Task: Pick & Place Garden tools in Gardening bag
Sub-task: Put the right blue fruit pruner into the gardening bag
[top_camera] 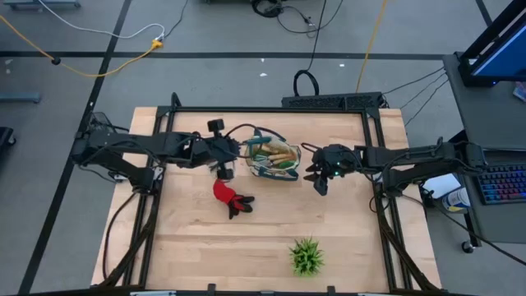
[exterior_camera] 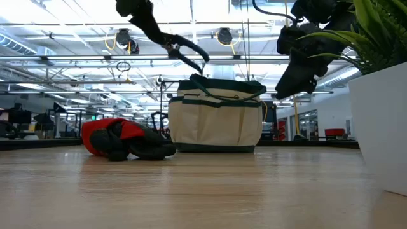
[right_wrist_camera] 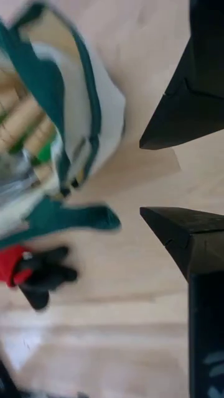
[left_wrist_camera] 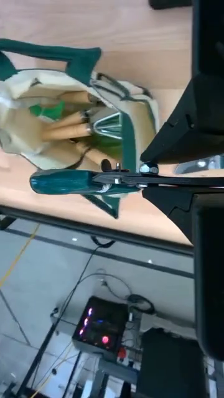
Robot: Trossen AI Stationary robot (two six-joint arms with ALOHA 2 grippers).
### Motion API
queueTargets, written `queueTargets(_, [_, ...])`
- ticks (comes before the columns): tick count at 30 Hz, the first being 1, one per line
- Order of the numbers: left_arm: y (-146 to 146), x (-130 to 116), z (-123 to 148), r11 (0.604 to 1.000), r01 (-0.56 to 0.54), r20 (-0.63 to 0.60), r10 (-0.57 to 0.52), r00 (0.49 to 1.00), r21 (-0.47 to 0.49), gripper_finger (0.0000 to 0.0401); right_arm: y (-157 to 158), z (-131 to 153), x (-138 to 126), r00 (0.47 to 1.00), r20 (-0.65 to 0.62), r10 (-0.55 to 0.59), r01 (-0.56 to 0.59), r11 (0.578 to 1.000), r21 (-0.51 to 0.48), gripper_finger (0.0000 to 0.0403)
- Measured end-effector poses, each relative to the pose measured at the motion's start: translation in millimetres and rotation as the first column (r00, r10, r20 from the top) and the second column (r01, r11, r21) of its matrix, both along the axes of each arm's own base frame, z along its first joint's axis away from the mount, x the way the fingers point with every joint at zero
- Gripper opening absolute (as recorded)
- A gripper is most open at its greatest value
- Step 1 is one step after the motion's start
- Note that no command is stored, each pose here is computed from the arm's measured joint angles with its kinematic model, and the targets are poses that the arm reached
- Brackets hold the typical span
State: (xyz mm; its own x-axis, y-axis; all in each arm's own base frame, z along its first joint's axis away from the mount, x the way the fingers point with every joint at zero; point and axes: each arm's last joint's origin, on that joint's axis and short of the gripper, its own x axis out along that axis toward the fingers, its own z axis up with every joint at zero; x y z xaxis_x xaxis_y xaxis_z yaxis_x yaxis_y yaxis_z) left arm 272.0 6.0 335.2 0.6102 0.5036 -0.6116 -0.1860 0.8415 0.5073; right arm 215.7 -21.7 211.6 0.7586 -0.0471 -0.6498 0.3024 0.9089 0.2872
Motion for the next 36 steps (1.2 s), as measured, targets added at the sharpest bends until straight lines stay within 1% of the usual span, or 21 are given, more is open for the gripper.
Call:
queueTargets(2, [0, 1, 2, 1.0, 0.002, 0.018, -0.002, 1.0, -0.002, 0.0047, -1, -1, 0, 1.0, 0.005, -0.017, 0.017, 0.999, -0.041, 0.0157])
queueTargets(4, [-1, 0, -1, 1.0, 0.007, -0.015, -0.007, 1.0, -0.007, 0.0047, -2, -2, 0, 0.999, 0.021, -0.032, 0.034, 0.997, -0.074, 0.0157])
queueTargets(6, [-1, 0, -1, 1.0, 0.019, -0.011, -0.02, 1.0, -0.021, 0.0047, -3, -4, 0, 0.998, 0.037, -0.043, 0.046, 0.995, -0.09, 0.0157])
queueTargets(10, [-3, 4, -4, 0.995, 0.073, -0.012, -0.074, 0.997, -0.073, 0.0047, -3, -7, 1, 0.997, 0.074, -0.037, 0.043, 0.995, -0.093, 0.0157])
queueTargets(16, [-3, 12, -9, 0.994, 0.065, -0.005, -0.066, 0.998, -0.085, 0.0046, -2, -13, 0, 0.99, 0.139, -0.025, 0.04, 0.993, -0.11, 0.0157])
queueTargets(22, [2, 29, -28, 0.996, 0.049, -0.062, -0.054, 0.997, -0.08, 0.0047, -2, -17, 0, 0.956, 0.291, -0.021, 0.057, 0.991, -0.118, 0.0157])
queueTargets(26, [11, 42, -40, 0.997, 0.031, -0.079, -0.037, 0.996, -0.074, 0.0047, -2, -24, -4, 0.93, 0.366, -0.015, 0.064, 0.99, -0.123, 0.0157])
queueTargets(27, [13, 45, -41, 0.997, 0.034, -0.068, -0.038, 0.997, -0.071, 0.0047, -2, -26, -5, 0.926, 0.376, -0.013, 0.065, 0.99, -0.123, 0.0157])
queueTargets(30, [20, 50, -48, 0.995, 0.046, -0.088, -0.054, 0.995, -0.086, 0.0047, -1, -32, -9, 0.918, 0.395, -0.015, 0.068, 0.99, -0.121, 0.0157])
queueTargets(32, [26, 54, -49, 0.991, 0.066, -0.065, -0.074, 0.995, -0.113, 0.0047, -1, -36, -12, 0.917, 0.399, -0.017, 0.07, 0.991, -0.117, 0.0157])
queueTargets(34, [30, 55, -53, 0.988, 0.072, -0.079, -0.083, 0.993, -0.136, 0.0047, -1, -38, -13, 0.912, 0.409, -0.017, 0.071, 0.99, -0.118, 0.0157])
queueTargets(36, [35, 61, -53, 0.985, 0.096, -0.036, -0.102, 0.994, -0.145, 0.0047, -1, -39, -14, 0.911, 0.411, -0.02, 0.073, 0.991, -0.115, 0.0157])
